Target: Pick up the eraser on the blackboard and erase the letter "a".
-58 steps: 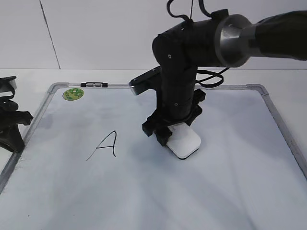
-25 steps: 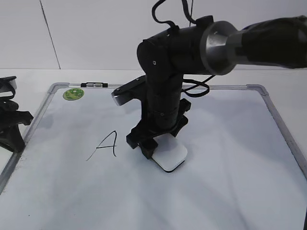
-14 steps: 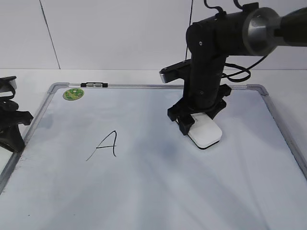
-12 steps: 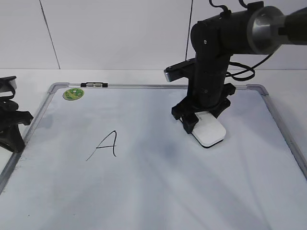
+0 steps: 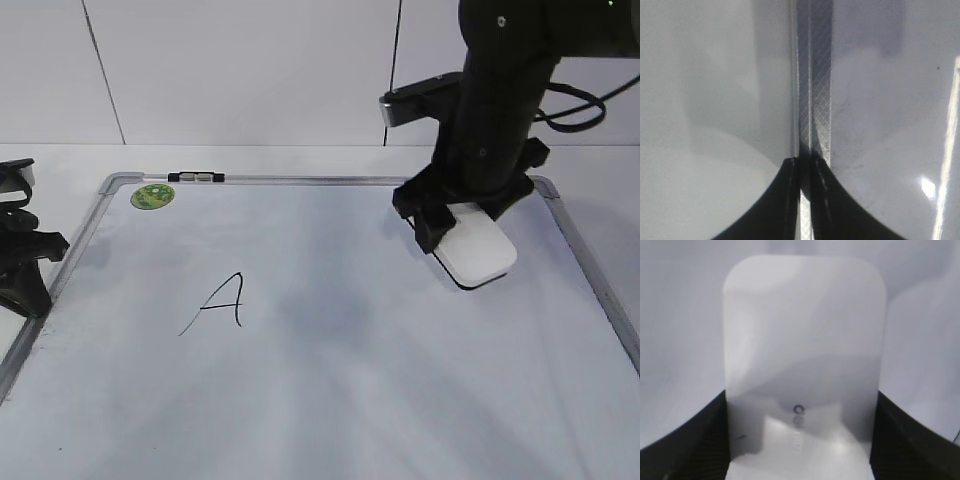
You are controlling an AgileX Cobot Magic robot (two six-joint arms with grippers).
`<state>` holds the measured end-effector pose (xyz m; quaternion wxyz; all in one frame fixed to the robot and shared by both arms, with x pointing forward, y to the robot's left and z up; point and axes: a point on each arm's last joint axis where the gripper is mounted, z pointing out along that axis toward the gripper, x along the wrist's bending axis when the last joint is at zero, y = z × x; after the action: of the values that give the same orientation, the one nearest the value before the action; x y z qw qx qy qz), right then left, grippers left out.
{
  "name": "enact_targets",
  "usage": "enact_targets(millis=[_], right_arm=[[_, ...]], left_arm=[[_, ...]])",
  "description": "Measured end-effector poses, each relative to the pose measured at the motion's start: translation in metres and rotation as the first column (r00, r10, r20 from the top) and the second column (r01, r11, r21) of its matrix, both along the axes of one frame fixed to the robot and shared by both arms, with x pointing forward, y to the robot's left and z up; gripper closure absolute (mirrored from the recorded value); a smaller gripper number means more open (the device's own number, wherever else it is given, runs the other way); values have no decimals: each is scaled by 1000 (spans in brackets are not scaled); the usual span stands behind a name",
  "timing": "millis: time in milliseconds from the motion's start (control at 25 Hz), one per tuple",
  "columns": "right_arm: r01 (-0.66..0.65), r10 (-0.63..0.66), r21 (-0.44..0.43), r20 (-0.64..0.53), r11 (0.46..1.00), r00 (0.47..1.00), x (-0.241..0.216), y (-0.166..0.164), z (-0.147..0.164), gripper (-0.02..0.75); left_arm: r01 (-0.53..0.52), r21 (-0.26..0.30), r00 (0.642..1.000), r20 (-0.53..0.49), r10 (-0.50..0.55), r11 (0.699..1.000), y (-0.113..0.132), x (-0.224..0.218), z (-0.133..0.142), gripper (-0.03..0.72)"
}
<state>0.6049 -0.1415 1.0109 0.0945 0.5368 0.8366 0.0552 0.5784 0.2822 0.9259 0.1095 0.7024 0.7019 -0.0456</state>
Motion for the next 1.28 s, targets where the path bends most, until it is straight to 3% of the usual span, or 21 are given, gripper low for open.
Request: enact_targets(millis=[200,680,1280], right_arm=[[86,-87,-12,-56,996,995,-20,-30,-25,170],[321,-321,-16,-81,947,943,-34,-116,-49,170],[391,-391,69,-22,918,920,-28,-126,-52,170]], left_arm=[[0,0,1000,0,0,1000,0,0,0,653],[0,0,1000,0,0,1000,0,0,0,653],[0,0,1000,0,0,1000,0,0,0,653]])
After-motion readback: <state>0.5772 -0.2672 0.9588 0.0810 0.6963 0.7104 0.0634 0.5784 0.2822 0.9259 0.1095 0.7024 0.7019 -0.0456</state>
